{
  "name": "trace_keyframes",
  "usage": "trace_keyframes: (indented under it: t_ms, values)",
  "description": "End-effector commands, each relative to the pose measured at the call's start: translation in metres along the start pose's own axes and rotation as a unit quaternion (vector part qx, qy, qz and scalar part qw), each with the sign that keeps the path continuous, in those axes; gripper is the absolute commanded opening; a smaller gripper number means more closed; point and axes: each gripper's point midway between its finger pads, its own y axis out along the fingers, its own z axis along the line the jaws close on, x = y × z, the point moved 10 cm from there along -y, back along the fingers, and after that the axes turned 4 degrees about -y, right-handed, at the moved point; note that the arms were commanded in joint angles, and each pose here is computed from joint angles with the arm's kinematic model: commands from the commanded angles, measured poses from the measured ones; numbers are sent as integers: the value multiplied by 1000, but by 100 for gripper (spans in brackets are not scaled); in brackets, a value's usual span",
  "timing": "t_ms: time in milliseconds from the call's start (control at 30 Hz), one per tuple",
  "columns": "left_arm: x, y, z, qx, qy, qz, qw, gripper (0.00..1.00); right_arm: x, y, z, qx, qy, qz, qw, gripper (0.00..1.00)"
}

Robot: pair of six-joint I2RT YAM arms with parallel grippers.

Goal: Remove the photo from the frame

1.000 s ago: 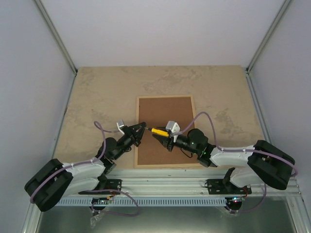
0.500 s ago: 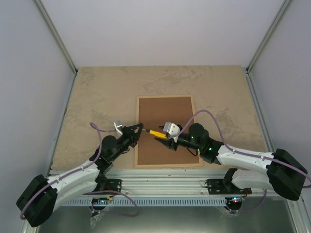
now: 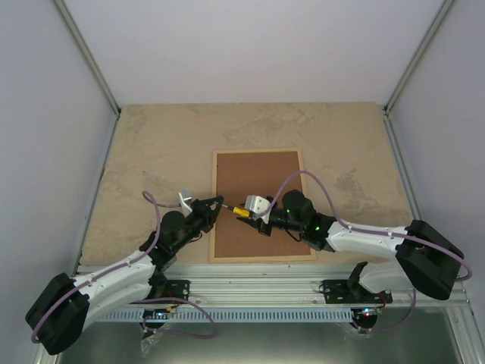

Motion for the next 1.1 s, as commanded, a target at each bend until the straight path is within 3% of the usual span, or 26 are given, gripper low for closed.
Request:
trace_keyframes:
  t_ms: [0,333,533,833,1067]
  values:
    - [-1,1,-12,-17,5,6,1000,0,6,4,-6,-11,-14,-17,1000,36]
    - [-1,1,-10,-12,-3,7,1000,0,4,7,-7,-17,-13,-20,1000,21]
    - [-1,-1,-9,-9,6,4,1000,0,1,7,-7,-12,-9,-13,1000,1]
    - [10,-12,-15,58,120,-62,989,37,-3,2,-10,5,-9,24,1000,1]
    - [23,-19,-18,190,263,-99,941,47,-13,6,-6,40,-1,62,997,0]
